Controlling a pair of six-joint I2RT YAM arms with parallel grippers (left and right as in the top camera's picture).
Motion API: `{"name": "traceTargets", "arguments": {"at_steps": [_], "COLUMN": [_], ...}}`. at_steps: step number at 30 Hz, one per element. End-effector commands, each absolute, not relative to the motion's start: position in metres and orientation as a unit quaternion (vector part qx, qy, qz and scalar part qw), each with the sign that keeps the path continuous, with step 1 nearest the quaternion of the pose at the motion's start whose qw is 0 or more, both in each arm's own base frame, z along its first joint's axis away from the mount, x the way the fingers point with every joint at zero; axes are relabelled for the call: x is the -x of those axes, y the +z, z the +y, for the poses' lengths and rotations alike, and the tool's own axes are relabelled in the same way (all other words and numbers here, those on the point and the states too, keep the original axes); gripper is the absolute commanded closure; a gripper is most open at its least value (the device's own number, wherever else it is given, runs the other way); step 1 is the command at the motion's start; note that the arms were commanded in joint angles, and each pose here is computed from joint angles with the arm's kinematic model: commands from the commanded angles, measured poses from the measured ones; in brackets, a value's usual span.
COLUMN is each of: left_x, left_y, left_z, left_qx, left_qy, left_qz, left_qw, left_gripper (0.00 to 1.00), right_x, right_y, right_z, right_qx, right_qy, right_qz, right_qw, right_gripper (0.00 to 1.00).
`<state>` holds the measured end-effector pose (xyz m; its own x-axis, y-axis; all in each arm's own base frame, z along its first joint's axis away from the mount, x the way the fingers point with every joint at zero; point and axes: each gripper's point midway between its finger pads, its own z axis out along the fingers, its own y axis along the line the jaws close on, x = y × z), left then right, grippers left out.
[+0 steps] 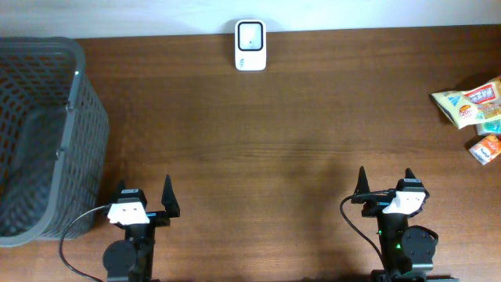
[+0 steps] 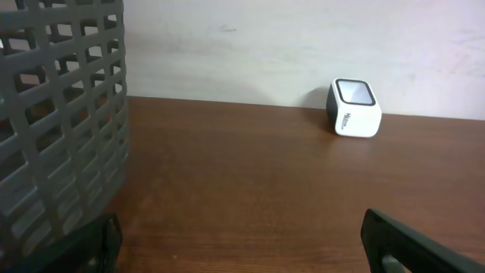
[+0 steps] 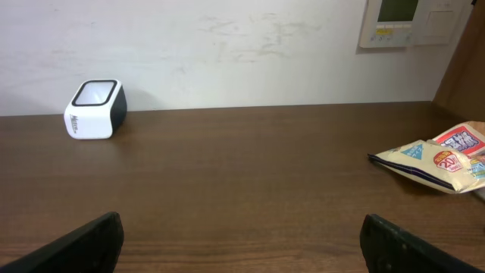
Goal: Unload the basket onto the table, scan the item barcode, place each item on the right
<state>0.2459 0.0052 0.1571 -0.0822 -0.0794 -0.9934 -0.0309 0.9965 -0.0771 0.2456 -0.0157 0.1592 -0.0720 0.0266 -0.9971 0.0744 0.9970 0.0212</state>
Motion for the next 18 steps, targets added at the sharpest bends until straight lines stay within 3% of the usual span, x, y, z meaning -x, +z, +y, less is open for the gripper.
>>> {"name": "traceTargets", "arguments": {"at_steps": [1,18], "left_x": [-0.2458,-0.2458], "left_y": [0.1569,0.1564], "left_z": [0.0013,0.0062], "left_qx": [0.005,0.001], "left_qy": [-0.001,0.025], "left_qz": [0.734,0.734], "left_qw": [0.679,0.678], "left_gripper": [0.01,0.01], "right_x": [-0.2454,-0.2454], "right_y": [0.1563,0.1563], "right_z": [-0.0179,-0.0179], "right_qx": [-0.041,-0.041], "right_qy": [-0.019,-0.019], "right_qz": [0.732,0.732], "right_qw": [0.680,0.680], "right_gripper": [0.02,0.01]}}
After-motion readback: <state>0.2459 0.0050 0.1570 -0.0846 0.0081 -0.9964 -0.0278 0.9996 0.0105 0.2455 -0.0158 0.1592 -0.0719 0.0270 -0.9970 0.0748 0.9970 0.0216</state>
